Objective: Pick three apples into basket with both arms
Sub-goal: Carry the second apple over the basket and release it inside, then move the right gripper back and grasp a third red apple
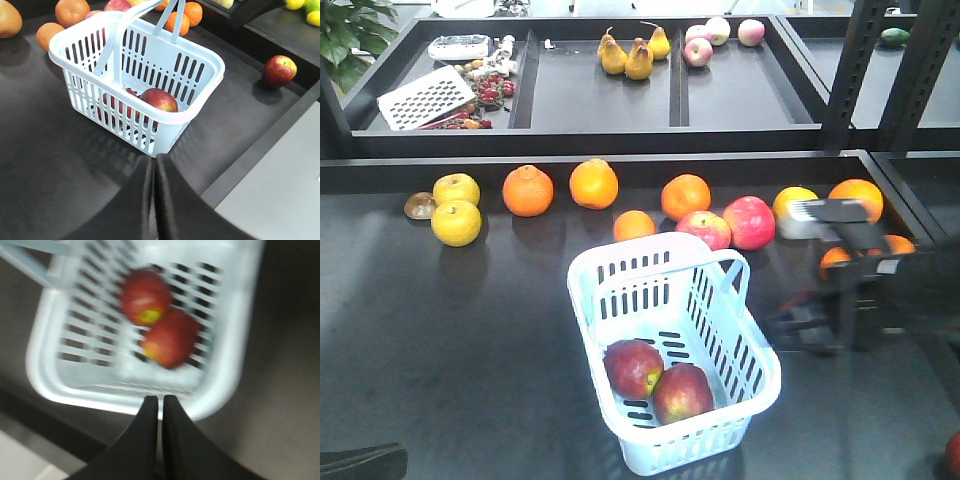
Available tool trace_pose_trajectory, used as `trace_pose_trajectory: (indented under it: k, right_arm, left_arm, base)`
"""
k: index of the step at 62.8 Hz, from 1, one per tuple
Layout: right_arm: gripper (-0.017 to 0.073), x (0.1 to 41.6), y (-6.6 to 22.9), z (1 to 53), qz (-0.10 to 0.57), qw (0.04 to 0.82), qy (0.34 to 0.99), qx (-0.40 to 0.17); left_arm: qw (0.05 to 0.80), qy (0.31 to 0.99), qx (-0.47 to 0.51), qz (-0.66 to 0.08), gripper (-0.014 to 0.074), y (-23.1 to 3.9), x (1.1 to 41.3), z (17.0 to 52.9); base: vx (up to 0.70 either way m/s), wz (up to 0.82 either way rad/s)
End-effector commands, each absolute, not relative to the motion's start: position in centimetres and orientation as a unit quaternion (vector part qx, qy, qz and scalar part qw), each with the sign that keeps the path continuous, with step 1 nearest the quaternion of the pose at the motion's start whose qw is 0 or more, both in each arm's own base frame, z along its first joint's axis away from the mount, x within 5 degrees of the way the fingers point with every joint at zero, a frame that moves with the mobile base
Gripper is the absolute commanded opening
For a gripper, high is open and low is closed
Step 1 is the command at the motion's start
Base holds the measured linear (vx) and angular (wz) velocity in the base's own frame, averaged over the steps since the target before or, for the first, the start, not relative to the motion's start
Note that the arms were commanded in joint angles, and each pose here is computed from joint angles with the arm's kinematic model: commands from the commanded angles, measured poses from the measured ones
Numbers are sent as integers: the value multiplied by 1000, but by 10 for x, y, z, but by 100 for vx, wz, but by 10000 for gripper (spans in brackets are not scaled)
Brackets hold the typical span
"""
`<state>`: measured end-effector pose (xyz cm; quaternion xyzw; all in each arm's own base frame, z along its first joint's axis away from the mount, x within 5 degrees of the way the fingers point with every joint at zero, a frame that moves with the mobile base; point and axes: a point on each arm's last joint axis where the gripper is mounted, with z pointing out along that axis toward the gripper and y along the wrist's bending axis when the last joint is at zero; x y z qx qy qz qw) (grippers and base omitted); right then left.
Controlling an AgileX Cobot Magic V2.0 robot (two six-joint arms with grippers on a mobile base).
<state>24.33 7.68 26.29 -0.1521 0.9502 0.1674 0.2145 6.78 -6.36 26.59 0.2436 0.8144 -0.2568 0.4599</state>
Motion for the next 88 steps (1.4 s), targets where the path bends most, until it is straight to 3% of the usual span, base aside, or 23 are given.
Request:
trace_pose_trajectory:
  k: [1,11,17,25,44,50,71,88]
  right_arm:
    - [-8,239,45,284,92,246,960,-98]
    - [-4,234,-4,284,0,224,974,-11]
    - [14,233,-27,282,-17,213,976,33]
    - [102,232,-55,276,-29,198,976,82]
    - [622,241,-92,242,-48,130,982,131]
    - [713,247,-97,228,-58,108,983,139]
    - [704,259,-108,186,-82,35,988,130]
    - [687,270,-113,158,-86,19,990,114]
  left_arm:
    - [489,800,219,-270,-6,-64,71,279]
    - [489,800,219,-270,-6,-64,71,279]
    - [489,800,219,-270,-6,-64,71,279]
    - [489,800,219,-270,-6,-64,71,279]
    - [489,800,219,-270,-6,-64,71,279]
    - [489,800,219,-270,-6,-64,71,279]
    - [488,800,220,-271,-6,-64,71,278]
    - [488,800,220,-271,-6,-64,71,278]
  base:
    - [0,0]
    - [0,0]
    - [0,0]
    - [0,0]
    - [0,0]
    - [0,0]
    - [0,0]
    - [0,0]
